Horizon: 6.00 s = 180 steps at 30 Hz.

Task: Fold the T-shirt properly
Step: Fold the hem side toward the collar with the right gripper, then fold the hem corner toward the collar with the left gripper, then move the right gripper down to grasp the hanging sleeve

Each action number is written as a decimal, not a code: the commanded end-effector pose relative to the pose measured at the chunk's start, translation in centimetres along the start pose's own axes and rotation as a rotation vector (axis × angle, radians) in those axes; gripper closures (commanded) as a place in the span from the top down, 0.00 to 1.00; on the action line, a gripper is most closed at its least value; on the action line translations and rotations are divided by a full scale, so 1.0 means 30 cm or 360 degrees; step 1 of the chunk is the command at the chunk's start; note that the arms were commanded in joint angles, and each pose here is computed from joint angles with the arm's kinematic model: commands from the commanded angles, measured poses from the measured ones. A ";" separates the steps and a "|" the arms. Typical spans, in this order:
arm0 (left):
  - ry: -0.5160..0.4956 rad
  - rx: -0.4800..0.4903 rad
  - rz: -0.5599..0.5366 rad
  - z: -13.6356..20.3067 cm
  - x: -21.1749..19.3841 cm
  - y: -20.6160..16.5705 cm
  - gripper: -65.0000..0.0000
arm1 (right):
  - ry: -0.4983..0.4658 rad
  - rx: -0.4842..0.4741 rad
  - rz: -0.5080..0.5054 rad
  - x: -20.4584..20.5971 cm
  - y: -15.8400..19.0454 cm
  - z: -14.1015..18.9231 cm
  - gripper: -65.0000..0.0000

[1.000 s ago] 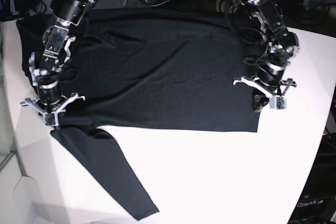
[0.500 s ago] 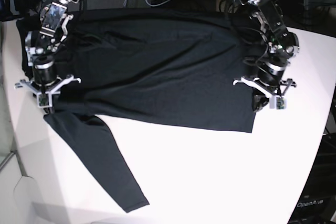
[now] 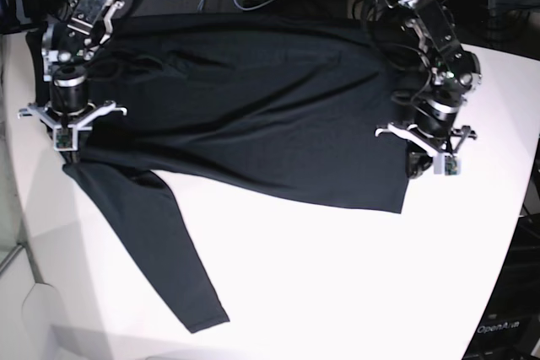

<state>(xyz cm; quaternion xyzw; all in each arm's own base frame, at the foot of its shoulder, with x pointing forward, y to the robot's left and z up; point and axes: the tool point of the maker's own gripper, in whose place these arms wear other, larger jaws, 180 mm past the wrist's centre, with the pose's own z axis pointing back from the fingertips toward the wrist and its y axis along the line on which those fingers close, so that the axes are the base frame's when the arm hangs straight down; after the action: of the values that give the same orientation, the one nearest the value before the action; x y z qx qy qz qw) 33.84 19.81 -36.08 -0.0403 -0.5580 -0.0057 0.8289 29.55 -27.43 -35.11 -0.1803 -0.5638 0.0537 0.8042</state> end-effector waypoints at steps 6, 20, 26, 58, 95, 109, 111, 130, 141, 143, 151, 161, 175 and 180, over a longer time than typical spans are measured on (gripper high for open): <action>-0.0110 -0.0007 -0.0004 -0.007 0.069 0.000 0.00 | -0.0006 -0.0033 0.0013 -0.018 -0.032 0.041 0.01; -0.0111 -0.0010 -0.0004 -0.009 0.070 -0.002 0.00 | 0.0099 0.0002 -0.0024 -0.103 0.019 0.102 0.01; -0.0060 -0.0036 0.0038 -0.034 0.027 -0.016 0.01 | 0.0115 -0.0009 -0.0032 -0.116 0.012 0.106 0.01; -0.0003 -0.0090 0.0579 -0.364 0.070 0.125 0.49 | 0.0109 -0.0004 -0.0037 -0.112 0.016 0.101 0.01; 0.0118 -0.0249 0.0480 -0.410 0.039 0.026 0.00 | 0.0086 -0.0017 -0.0043 -0.093 0.010 0.088 0.01; -0.0077 -0.0086 0.0335 -0.241 0.075 0.111 0.00 | 0.0086 -0.0017 -0.0043 -0.093 0.010 0.088 0.01; -0.0081 -0.0060 0.0308 -0.216 0.071 0.128 0.00 | 0.0086 -0.0017 -0.0043 -0.093 0.010 0.088 0.01; -0.0158 0.0048 0.0154 -0.004 0.059 0.139 0.00 | 0.0097 -0.0016 -0.0043 -0.102 0.011 0.094 0.01; -0.0124 0.0066 0.0158 0.082 -0.002 0.153 0.00 | 0.0102 -0.0015 -0.0038 -0.106 0.010 0.100 0.01; -0.0097 0.0068 0.0159 0.094 -0.026 0.153 0.00 | 0.0102 -0.0015 -0.0038 -0.106 0.010 0.100 0.01; -0.0014 0.0088 0.0147 0.128 -0.094 0.185 0.00 | 0.0106 -0.0013 -0.0040 -0.109 0.012 0.100 0.01; 0.0052 0.0076 0.0181 0.116 -0.149 0.195 0.00 | 0.0107 -0.0015 -0.0041 -0.110 0.010 0.100 0.02; 0.0036 0.0077 0.0231 0.114 -0.155 0.176 0.18 | 0.0120 -0.0150 -0.0090 -0.121 -0.071 0.107 0.13; 0.0033 0.0075 0.0238 0.114 -0.155 0.167 0.20 | 0.0045 -0.0166 -0.0151 -0.078 -0.078 0.085 0.23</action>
<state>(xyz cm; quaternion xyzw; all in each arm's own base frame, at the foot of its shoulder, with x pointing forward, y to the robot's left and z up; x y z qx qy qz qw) 28.28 24.44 -41.18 -0.0643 -0.5158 0.0718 0.8513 25.10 -29.39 -37.42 -0.1893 -0.5340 -0.0163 0.8238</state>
